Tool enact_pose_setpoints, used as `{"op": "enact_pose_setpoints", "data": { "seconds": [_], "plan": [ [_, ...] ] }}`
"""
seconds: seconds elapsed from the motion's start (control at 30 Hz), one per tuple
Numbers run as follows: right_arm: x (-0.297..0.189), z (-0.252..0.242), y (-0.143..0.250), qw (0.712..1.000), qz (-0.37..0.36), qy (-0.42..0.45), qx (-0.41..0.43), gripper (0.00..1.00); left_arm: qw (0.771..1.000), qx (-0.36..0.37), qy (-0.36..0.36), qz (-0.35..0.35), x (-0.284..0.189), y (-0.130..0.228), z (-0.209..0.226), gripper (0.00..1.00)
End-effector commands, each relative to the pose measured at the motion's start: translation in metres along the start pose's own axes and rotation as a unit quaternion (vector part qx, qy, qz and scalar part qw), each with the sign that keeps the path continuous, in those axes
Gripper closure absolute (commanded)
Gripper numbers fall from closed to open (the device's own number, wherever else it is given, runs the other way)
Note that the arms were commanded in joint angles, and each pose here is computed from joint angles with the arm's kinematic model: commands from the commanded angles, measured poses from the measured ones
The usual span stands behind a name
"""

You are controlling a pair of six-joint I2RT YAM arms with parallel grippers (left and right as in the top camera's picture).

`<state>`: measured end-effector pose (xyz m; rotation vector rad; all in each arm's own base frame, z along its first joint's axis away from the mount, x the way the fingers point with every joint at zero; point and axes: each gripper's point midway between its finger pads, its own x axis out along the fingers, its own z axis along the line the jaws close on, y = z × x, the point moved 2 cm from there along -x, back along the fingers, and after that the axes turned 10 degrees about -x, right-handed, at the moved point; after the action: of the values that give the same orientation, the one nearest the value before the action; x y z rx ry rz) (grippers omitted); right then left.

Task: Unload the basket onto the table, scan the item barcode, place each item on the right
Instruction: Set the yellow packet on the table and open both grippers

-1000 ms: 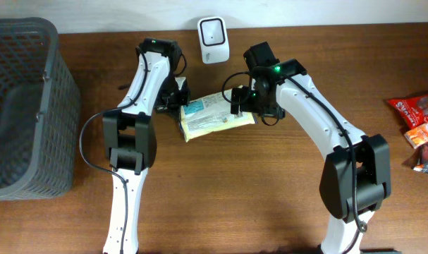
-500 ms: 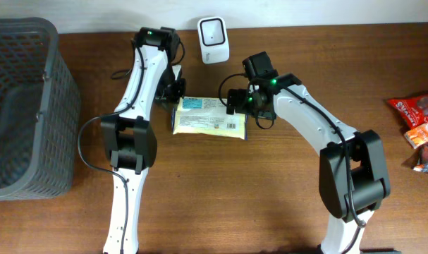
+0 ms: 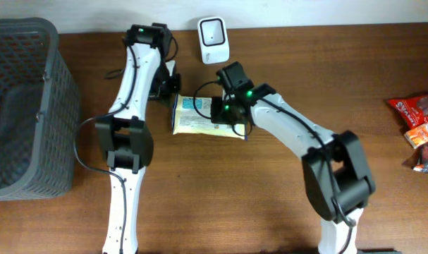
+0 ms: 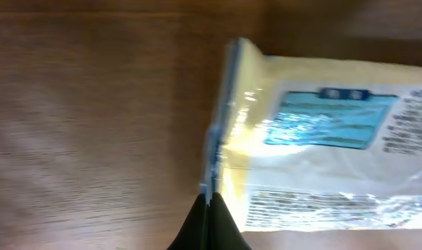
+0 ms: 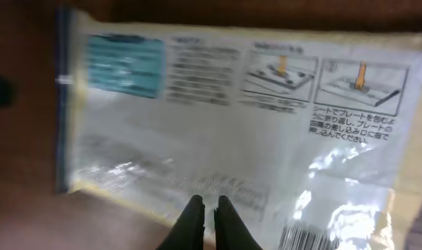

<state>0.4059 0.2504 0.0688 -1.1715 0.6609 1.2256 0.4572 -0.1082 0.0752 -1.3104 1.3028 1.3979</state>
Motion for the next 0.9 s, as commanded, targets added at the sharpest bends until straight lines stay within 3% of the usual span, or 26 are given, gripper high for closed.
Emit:
{"op": "enact_pose_setpoints", "data": {
  "seconds": [0.0, 0.1, 0.23, 0.3, 0.33, 0.37, 0.4, 0.5, 0.53, 0.63, 0.73, 0.87],
  "plan": [
    [0.037, -0.032, 0.021, 0.997, 0.042, 0.043, 0.042, 0.93, 0.999, 0.016, 0.016, -0.029, -0.025, 0.005, -0.017, 1.00],
    [0.027, -0.063, 0.013, 0.995, 0.045, 0.056, 0.064, 0.96, 0.999, 0.014, -0.008, -0.036, -0.025, 0.003, -0.008, 1.00],
    [-0.016, -0.049, -0.005, 0.998, 0.050, -0.011, -0.019, 0.82, 0.999, 0.015, -0.006, -0.039, -0.025, 0.002, -0.010, 0.96],
    [-0.044, -0.046, 0.001, 0.997, 0.069, -0.004, -0.041, 0.75, 0.995, -0.058, -0.055, -0.065, -0.027, -0.005, 0.007, 0.98],
    [-0.062, -0.045, 0.003, 0.997, 0.070, 0.000, -0.040, 0.64, 0.988, -0.093, -0.091, -0.086, -0.029, -0.010, 0.019, 0.81],
    [-0.072, -0.042, 0.004, 0.996, 0.068, 0.000, -0.050, 0.14, 0.987, -0.097, -0.095, -0.091, -0.030, -0.012, 0.020, 0.70],
    [-0.076, -0.042, 0.005, 0.997, 0.066, 0.003, -0.051, 0.01, 0.986, -0.097, -0.093, -0.093, -0.030, -0.013, 0.019, 0.59],
    [-0.067, -0.055, 0.005, 0.996, 0.072, 0.035, -0.049, 0.01, 0.990, -0.095, -0.068, -0.083, -0.028, -0.011, 0.011, 0.06],
    [-0.066, -0.058, 0.006, 0.995, 0.074, 0.043, -0.049, 0.01, 0.998, -0.035, -0.010, -0.059, -0.025, -0.007, -0.008, 0.01],
    [-0.070, -0.072, 0.012, 0.993, 0.091, 0.060, -0.033, 0.01, 0.998, 0.036, 0.034, -0.034, -0.018, -0.003, -0.022, 0.01],
    [-0.080, -0.104, 0.014, 0.992, 0.102, 0.073, 0.010, 0.01, 0.998, 0.028, 0.055, -0.007, -0.001, -0.011, -0.004, 0.01],
    [-0.082, -0.116, 0.015, 0.991, 0.104, 0.077, 0.024, 0.01, 0.974, 0.095, 0.193, 0.074, 0.029, 0.005, -0.026, 0.04]
  ]
}}
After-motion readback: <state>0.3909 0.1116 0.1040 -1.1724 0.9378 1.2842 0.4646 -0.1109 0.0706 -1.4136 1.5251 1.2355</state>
